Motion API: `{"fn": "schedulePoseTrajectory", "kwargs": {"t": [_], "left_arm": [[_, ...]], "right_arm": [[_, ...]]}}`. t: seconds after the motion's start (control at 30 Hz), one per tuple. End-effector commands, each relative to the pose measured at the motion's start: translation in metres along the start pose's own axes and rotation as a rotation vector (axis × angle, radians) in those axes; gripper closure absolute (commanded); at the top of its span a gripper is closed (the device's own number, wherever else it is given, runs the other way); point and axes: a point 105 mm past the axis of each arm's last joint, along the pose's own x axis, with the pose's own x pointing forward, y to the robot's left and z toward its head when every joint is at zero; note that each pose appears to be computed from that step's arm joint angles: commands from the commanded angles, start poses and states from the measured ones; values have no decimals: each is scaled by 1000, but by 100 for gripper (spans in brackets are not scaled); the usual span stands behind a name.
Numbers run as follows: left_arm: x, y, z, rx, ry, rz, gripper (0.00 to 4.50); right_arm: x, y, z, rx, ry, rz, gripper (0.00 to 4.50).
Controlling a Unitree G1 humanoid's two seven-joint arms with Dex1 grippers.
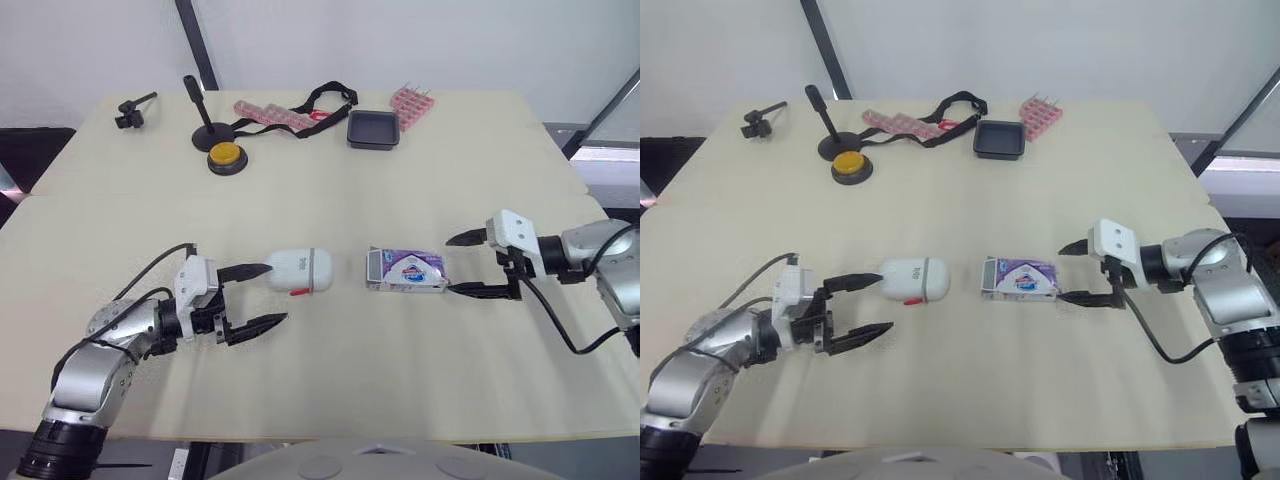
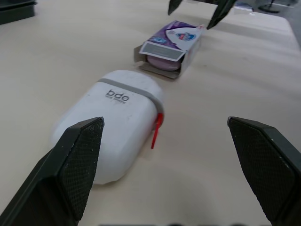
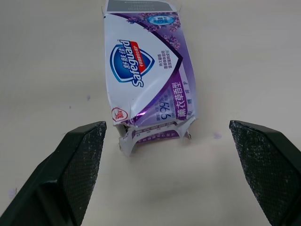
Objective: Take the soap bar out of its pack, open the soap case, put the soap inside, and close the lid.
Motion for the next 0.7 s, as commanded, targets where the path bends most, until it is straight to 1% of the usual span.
{"fn": "schedulePoseTrajectory", "kwargs": {"t": [0.03, 0.23, 0.67, 0.7], "left_arm": [[-6, 1, 9, 36, -28, 31, 4], [-4, -10, 9, 24, -35, -16, 4], [0, -14, 11, 32, -39, -50, 4], [0, -15, 11, 33, -39, -51, 1]], "right_arm": [[3, -3, 10, -27, -16, 0, 0], [9, -2, 8, -2, -18, 17, 0], [16, -4, 2, 6, -18, 11, 0], [17, -3, 2, 7, -19, 13, 26]]}}
